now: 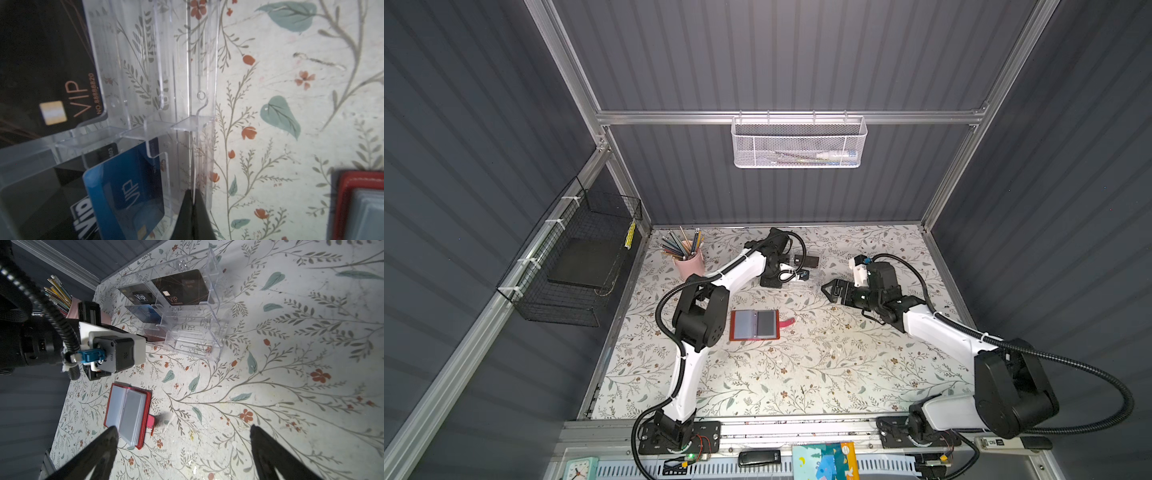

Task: Take the credit cards out of the card holder
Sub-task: Place the credit card in the storage box.

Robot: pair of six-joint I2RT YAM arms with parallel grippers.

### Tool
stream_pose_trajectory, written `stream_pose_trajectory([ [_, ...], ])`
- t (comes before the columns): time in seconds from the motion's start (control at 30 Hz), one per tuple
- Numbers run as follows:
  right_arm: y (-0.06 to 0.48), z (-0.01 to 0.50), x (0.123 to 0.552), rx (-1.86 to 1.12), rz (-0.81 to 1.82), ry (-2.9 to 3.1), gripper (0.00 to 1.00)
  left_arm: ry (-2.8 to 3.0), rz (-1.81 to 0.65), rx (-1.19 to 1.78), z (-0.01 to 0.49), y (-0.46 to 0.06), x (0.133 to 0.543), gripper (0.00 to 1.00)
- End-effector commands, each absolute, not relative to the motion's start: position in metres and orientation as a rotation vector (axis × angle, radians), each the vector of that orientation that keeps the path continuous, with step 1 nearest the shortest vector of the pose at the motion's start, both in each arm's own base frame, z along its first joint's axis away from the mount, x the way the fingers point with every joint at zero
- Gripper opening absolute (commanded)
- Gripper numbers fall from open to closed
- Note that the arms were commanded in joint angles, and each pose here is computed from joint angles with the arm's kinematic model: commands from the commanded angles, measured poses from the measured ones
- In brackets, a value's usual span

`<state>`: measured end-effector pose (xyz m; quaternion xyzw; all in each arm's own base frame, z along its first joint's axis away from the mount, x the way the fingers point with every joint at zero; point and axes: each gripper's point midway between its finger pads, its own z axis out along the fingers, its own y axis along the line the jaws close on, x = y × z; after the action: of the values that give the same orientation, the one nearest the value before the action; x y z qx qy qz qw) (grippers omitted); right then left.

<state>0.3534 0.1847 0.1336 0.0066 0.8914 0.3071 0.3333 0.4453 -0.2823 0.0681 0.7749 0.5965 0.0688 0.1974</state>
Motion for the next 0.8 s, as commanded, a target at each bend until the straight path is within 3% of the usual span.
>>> stream_pose_trajectory([
  [0.0,0.186,0.136,0.351,0.009,0.811,2.317,0.99,1.66,0.206,2.205,0.062,-0.283,0.442,0.07],
  [0.27,0.186,0.136,0.35,0.008,0.816,2.316,0.99,1.646,0.229,2.181,0.07,-0.286,0.445,0.17],
  [0.6,0.186,0.138,0.35,0.008,0.817,2.312,0.99,1.64,0.265,2.19,0.074,-0.283,0.445,0.1],
  [0.77,0.186,0.137,0.35,0.007,0.82,2.314,0.99,1.629,0.29,2.185,0.078,-0.281,0.447,0.13],
])
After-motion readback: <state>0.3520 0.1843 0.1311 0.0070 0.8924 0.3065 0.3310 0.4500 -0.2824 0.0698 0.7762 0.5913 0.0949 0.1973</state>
